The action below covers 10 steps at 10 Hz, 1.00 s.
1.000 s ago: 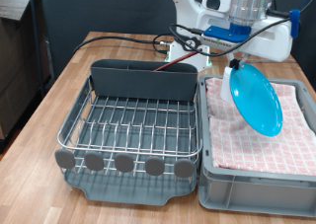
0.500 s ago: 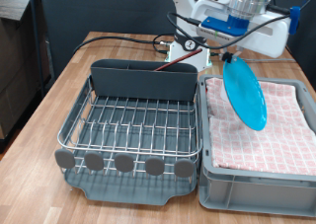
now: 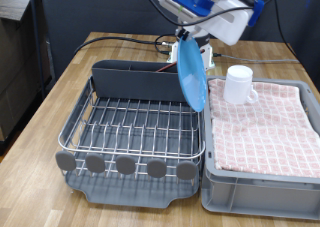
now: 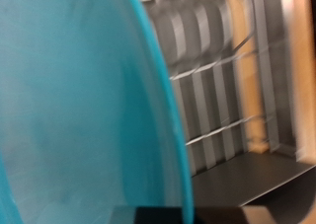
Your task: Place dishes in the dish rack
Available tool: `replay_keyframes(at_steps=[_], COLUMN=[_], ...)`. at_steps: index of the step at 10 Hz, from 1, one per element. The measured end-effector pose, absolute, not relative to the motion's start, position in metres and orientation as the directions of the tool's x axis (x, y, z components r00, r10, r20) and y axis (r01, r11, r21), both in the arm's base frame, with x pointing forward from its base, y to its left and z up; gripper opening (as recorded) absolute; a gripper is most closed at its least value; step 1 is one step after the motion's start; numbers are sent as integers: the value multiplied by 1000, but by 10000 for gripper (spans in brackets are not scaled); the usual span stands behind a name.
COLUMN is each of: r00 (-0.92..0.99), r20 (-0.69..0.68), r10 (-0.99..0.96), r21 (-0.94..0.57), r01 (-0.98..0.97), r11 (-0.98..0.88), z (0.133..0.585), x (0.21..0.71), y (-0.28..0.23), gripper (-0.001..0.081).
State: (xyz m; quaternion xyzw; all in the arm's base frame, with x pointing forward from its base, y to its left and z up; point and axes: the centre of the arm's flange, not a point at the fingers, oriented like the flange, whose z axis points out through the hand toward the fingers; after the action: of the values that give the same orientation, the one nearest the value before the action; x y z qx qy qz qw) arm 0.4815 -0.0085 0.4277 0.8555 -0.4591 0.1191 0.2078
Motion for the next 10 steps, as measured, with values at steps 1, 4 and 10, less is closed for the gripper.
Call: replay_keyframes(at_steps=[1,4,10], r00=[577,606,730], r20=[388,404,479], r10=[-718,-685,-487], r21=[257,263,364], r01=[-817,-794,-670], r11=[-517,-548,-647], z=[436,440,432], x=[483,487,492], y=[-24,-30,-114], gripper=[19,19,19])
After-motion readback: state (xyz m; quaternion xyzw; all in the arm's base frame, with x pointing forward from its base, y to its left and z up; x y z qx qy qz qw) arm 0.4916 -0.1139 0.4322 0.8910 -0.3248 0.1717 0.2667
